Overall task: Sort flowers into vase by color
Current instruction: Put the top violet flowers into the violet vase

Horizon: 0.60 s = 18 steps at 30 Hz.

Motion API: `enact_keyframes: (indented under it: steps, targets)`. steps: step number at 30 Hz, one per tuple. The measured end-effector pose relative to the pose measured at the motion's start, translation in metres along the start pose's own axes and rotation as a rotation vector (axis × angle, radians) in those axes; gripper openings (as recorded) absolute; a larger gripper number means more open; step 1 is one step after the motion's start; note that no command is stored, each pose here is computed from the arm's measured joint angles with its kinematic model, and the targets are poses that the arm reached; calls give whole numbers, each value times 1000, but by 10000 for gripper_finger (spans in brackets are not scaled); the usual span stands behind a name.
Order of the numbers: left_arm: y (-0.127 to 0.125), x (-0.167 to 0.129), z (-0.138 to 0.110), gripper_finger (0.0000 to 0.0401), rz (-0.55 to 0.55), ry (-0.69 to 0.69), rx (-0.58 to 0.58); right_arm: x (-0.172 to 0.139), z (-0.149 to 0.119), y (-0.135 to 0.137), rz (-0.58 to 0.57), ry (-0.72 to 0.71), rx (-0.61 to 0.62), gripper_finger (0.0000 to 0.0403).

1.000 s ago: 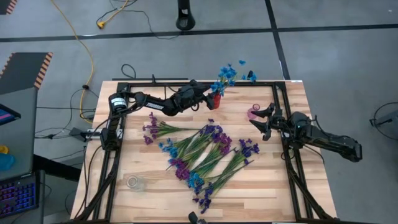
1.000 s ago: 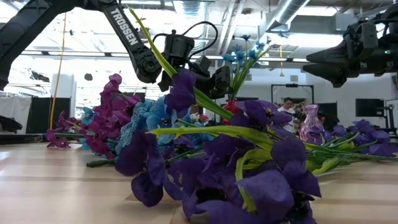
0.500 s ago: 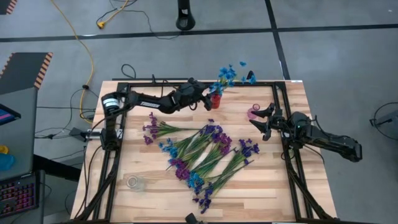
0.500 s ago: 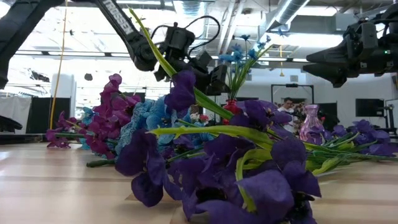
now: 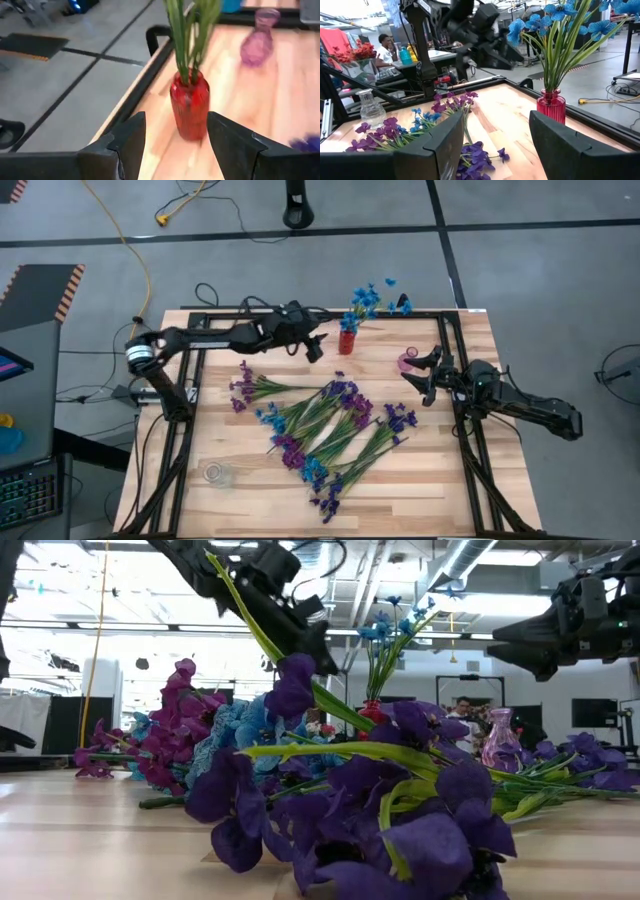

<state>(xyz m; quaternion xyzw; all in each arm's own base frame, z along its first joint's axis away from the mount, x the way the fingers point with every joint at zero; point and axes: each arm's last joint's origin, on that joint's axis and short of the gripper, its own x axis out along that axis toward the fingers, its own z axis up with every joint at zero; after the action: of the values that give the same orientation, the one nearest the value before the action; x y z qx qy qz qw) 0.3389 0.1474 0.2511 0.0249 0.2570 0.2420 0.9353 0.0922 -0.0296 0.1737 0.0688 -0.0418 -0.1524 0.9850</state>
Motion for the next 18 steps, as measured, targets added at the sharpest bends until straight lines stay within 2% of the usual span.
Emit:
enact_keyframes:
  steps: [9,18]
  targets:
    - [0,-52,-4,199,-87,224,-1,0,-1,0,-1,11,0,253]
    - [-17,-55,-23,199,-224,421,32,0,-2,0,-2,16,0,253]
